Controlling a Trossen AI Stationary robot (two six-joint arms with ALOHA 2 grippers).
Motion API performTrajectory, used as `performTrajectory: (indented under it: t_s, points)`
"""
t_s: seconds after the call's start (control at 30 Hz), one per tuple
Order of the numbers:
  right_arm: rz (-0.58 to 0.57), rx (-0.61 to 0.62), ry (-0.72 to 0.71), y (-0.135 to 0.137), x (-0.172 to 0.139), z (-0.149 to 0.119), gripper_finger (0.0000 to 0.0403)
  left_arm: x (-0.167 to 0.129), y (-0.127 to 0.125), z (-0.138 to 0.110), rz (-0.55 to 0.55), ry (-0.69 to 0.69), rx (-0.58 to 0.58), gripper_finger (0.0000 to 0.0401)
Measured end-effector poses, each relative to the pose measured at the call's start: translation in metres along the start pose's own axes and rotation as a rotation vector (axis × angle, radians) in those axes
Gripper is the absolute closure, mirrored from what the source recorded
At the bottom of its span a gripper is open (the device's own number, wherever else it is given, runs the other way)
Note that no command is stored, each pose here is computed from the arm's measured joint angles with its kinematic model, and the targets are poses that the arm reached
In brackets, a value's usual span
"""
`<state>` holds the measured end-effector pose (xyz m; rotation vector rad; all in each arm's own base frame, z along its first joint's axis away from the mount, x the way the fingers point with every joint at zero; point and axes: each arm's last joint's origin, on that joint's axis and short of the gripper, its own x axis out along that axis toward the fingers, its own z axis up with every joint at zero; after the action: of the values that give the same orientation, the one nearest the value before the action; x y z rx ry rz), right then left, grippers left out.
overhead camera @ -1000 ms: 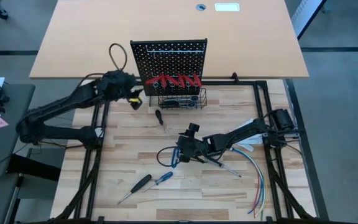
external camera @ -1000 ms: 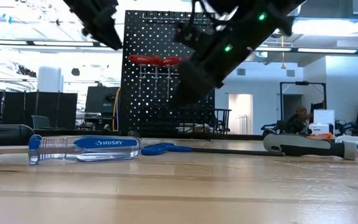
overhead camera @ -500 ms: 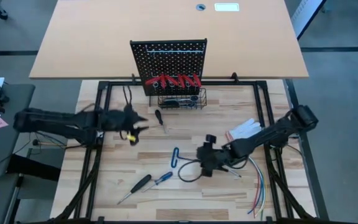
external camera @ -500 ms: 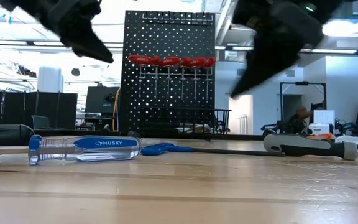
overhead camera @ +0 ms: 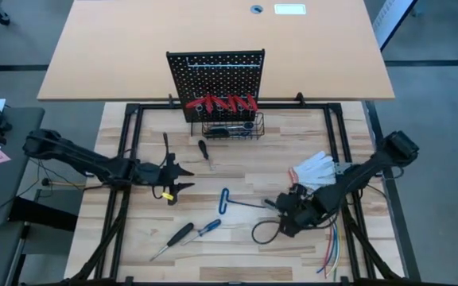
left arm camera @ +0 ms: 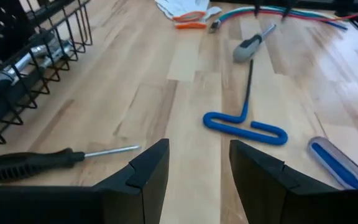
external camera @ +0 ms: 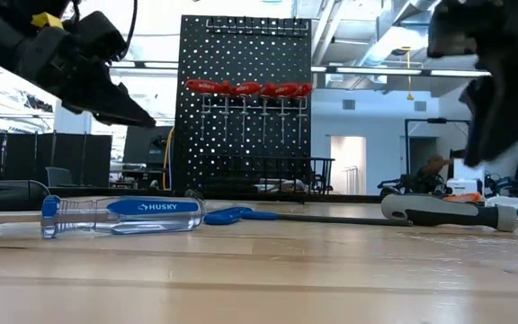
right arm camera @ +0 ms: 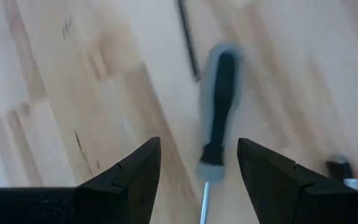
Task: Hang tools onto peg board
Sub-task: Hang the gray screwdriver on the pegboard
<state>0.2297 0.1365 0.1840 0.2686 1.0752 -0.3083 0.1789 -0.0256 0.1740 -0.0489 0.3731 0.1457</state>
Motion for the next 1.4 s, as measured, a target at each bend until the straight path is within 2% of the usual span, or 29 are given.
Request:
performTrajectory:
  t_s: [0.17,0.37,0.47,0.63,0.73,0.87,1.07,1.2,1.27,1.4]
  points:
    - [-0.087,-0.015,0.062,-0.003,0.03,0.0,0.0185,0.005,-0.001,-0.003,0.017,-0.004,0.017,0.0239]
    - [-0.031,0.041,0.206,-0.006,0.057,0.006,0.0199,0.008,-0.002,-0.001,0.014,-0.035,0.064,0.0239]
    - [-0.035,0.053,0.246,-0.011,0.065,0.008,0.0235,0.008,-0.002,-0.001,0.015,-0.033,0.067,0.0239]
    - [-0.049,0.008,0.195,-0.014,0.069,0.013,0.0336,0.008,-0.002,-0.001,0.015,-0.031,0.067,0.0239]
    - [-0.066,-0.016,0.062,-0.017,0.068,0.026,0.0341,0.008,-0.002,-0.002,0.015,-0.029,0.067,0.0239]
    - [-0.131,-0.04,-0.272,-0.024,0.056,0.061,0.0341,0.008,-0.002,-0.001,0.015,-0.033,0.066,0.0239]
    - [-0.052,-0.187,-0.777,-0.016,0.023,0.116,0.0341,0.007,-0.004,0.006,-0.016,-0.105,0.071,0.0239]
    - [-0.013,-0.271,-1.125,-0.004,0.008,0.138,0.0341,0.012,-0.011,0.009,-0.072,-0.167,0.09,0.0239]
    - [0.048,-0.298,-1.238,0.002,0.012,0.141,0.0341,0.016,-0.017,0.009,-0.104,-0.201,0.108,0.0239]
    - [0.123,-0.297,-1.332,0.006,0.029,0.14,0.0341,0.027,-0.03,0.004,-0.146,-0.251,0.163,0.0239]
